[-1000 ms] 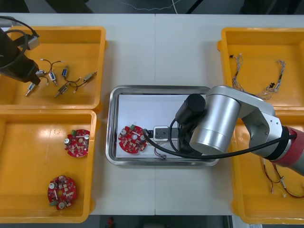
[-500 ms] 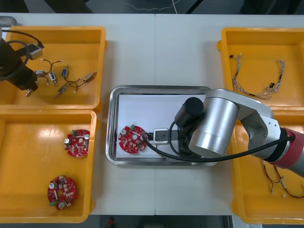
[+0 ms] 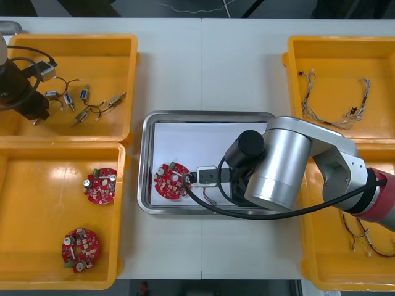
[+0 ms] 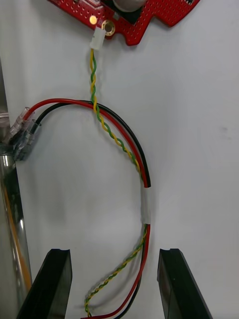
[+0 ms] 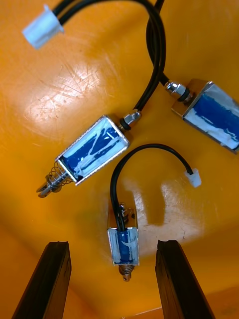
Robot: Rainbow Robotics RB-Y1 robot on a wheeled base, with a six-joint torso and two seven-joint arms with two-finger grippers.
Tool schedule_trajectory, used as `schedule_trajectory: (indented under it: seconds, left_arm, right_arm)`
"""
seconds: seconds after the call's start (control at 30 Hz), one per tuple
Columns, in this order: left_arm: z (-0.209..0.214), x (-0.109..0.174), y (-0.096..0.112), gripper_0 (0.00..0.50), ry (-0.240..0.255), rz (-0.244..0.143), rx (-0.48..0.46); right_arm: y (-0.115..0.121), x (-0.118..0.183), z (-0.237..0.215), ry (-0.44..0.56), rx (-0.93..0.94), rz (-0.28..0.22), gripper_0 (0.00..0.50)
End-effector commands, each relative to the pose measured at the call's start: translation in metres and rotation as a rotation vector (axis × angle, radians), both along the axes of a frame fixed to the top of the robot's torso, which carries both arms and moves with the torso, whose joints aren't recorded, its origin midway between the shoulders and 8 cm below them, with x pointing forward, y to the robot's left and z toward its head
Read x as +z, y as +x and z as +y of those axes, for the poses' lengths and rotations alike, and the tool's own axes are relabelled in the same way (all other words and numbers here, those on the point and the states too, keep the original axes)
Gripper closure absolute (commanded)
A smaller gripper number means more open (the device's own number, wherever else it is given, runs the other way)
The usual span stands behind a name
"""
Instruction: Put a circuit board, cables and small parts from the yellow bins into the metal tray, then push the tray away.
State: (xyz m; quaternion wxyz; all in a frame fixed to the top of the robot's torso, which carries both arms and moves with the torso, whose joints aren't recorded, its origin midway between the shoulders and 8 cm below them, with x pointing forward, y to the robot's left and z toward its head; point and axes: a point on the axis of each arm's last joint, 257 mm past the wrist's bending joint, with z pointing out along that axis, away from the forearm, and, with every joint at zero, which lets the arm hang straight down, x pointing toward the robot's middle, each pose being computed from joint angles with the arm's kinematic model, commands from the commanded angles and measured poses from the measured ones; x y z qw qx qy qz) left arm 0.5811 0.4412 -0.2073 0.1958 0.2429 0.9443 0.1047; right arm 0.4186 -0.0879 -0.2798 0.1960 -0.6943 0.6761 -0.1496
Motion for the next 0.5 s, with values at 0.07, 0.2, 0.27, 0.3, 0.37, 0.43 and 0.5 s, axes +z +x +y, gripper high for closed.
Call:
schedule_trajectory:
  seconds: [0.07, 0.2, 0.27, 0.3, 0.37, 0.43, 0.5]
  left_arm:
    - [-0.017, 0.022, 0.019, 0.000, -0.019, -0.049, -0.011]
    - [-0.022, 0.017, 0.020, 0.000, -0.030, -0.050, -0.014]
    - [-0.022, 0.014, 0.021, 0.000, -0.032, -0.054, -0.012]
    - [-0.022, 0.013, 0.022, 0.000, -0.036, -0.057, -0.010]
    - [-0.023, 0.011, 0.023, 0.000, -0.040, -0.061, -0.008]
    - [-0.025, 0.008, 0.023, 0.000, -0.044, -0.057, -0.009]
    - [-0.025, 0.008, 0.023, 0.000, -0.047, -0.057, -0.008]
  right_arm:
    - [-0.014, 0.007, 0.012, 0.002, 0.053, -0.011, 0.000]
    - [-0.012, 0.017, 0.013, 0.009, 0.049, -0.028, 0.000]
    - [-0.009, 0.025, 0.012, 0.013, 0.038, -0.037, 0.000]
    - [-0.008, 0.032, 0.010, 0.014, 0.030, -0.043, 0.000]
    - [-0.007, 0.041, 0.008, 0.016, 0.016, -0.052, 0.000]
    - [-0.006, 0.050, 0.004, 0.012, -0.001, -0.057, 0.000]
    - [-0.006, 0.062, 0.001, 0.011, -0.026, -0.061, 0.000]
